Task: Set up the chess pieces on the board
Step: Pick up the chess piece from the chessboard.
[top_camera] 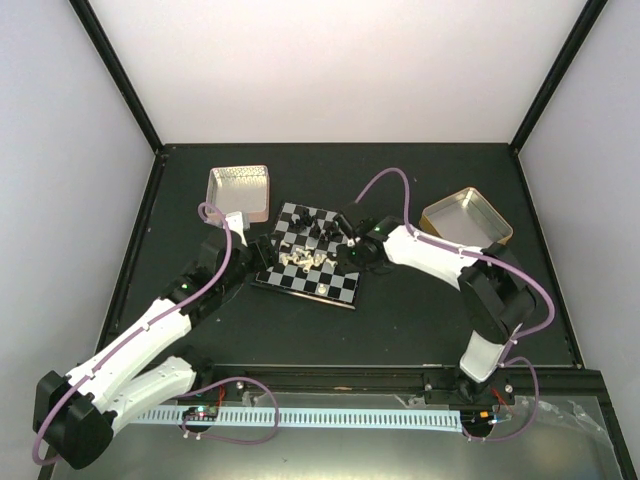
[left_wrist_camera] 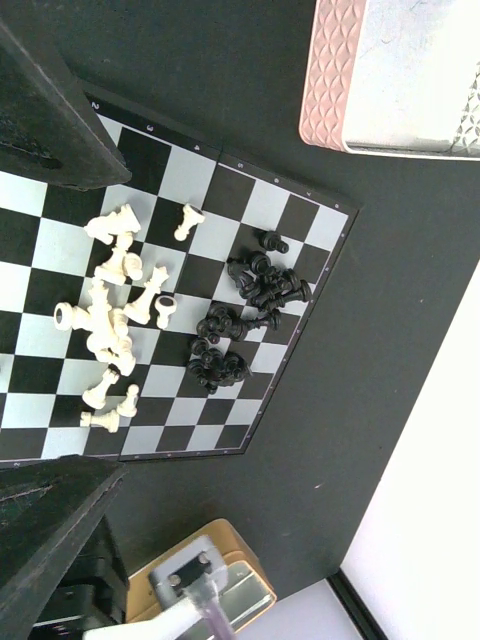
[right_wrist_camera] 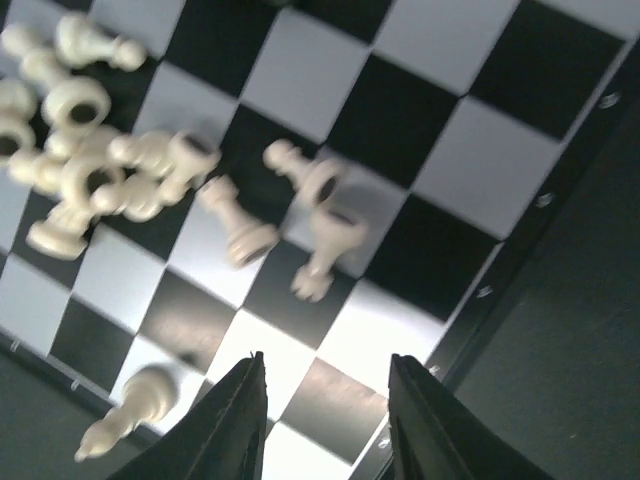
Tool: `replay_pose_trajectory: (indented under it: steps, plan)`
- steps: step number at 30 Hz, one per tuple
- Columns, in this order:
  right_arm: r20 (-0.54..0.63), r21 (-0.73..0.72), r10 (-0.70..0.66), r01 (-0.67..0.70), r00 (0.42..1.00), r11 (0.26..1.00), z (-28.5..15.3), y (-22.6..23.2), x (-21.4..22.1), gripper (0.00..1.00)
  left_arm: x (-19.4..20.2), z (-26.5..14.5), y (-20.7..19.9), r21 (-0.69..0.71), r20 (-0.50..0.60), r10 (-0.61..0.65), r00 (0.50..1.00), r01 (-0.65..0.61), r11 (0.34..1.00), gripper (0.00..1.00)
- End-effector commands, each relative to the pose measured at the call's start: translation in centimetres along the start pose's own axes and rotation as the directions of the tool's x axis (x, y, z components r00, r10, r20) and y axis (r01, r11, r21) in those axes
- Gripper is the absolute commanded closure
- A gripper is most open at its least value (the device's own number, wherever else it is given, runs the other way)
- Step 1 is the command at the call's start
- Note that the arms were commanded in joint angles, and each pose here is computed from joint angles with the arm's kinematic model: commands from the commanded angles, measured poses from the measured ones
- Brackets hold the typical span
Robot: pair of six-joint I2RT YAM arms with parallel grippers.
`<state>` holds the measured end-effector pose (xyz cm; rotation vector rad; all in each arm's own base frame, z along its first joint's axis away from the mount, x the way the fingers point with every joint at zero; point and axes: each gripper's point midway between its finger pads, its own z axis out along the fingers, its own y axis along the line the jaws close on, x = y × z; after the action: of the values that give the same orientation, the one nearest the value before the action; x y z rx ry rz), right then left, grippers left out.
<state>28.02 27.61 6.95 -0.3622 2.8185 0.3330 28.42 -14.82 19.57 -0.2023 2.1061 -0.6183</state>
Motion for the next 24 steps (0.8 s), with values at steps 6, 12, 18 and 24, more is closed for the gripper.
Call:
replay_pose_trajectory:
  steps: [6, 12, 18, 24]
  plan:
    - [0.08, 0.061, 0.088, -0.093, 0.993, 0.994, 0.9, -1.8, -3.2, 0.6, -1.6, -0.5, -1.4, 0.041, 0.026, 0.007, 1.0, -0.008, 0.999, 0.25]
    - [0.054, 0.073, 0.065, -0.069, 0.996, 0.995, 2.3, -1.6, -3.5, 0.63, -1.5, -0.5, -1.4, 0.038, 0.023, 0.007, 1.0, -0.008, 0.999, 0.25]
    - [0.05, 0.083, 0.012, -0.016, 0.999, 0.996, 2.5, -1.4, -4.3, 0.63, -1.7, -0.4, -1.5, 0.044, 0.027, 0.006, 1.0, -0.007, 0.999, 0.25]
    - [-0.016, 0.124, -0.049, 0.05, 0.999, 0.991, 3.2, -1.8, -3.9, 0.65, -2.1, -0.3, -2.2, 0.066, 0.031, 0.01, 0.999, -0.012, 0.998, 0.25]
